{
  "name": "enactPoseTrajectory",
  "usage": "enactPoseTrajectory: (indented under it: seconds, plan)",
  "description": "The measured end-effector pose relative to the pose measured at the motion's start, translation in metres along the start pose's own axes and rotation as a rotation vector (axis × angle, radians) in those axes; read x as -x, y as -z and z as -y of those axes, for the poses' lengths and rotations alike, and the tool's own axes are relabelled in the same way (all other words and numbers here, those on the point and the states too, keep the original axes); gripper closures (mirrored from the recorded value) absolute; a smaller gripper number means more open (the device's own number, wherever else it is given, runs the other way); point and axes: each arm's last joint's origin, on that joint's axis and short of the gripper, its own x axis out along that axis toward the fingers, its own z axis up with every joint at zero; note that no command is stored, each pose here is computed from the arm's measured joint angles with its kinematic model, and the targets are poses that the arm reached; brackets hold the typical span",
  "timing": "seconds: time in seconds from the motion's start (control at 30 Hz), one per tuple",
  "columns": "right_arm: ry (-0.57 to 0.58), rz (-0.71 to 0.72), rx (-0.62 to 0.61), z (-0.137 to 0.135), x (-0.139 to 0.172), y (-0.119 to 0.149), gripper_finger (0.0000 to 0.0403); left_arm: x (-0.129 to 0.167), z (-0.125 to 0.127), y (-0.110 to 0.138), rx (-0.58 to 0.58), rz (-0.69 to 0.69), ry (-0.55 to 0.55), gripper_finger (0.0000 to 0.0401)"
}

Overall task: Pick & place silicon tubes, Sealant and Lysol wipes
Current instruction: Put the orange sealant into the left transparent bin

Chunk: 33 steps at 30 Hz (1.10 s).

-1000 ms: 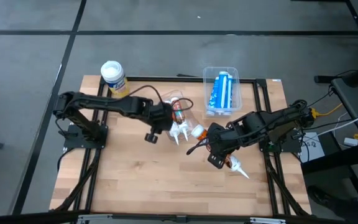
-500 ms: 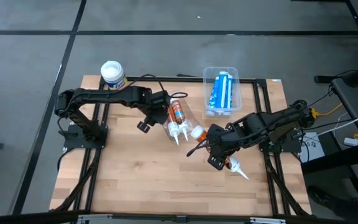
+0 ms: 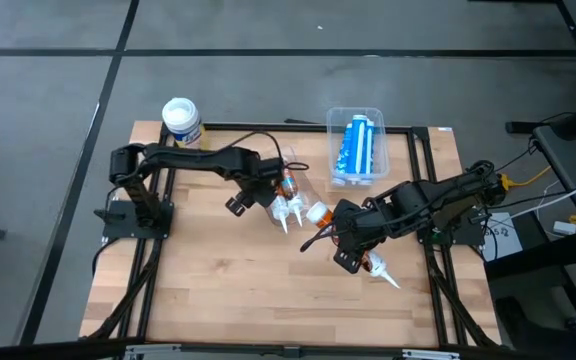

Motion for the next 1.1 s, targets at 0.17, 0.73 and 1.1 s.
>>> enactPoseTrajectory:
  seconds: [0.17, 0.73, 1.1]
  plan:
    - [-0.001, 0.0, -0.002, 0.0, 0.0, 0.0, 0.0194, -0.018, -0.003, -0.001, 0.011, -0.093, -0.009, 0.0228]
    - [-0.001, 0.0, 0.023, 0.0, 0.0, 0.0, 0.0195, -0.021, 0.025, -0.033, 0.139, 0.008, 0.083, 0.0329]
    - [0.0, -0.001, 0.027, 0.0, 0.0, 0.0, 0.0195, -0.018, 0.041, -0.07, 0.299, 0.216, 0.07, 0.0353]
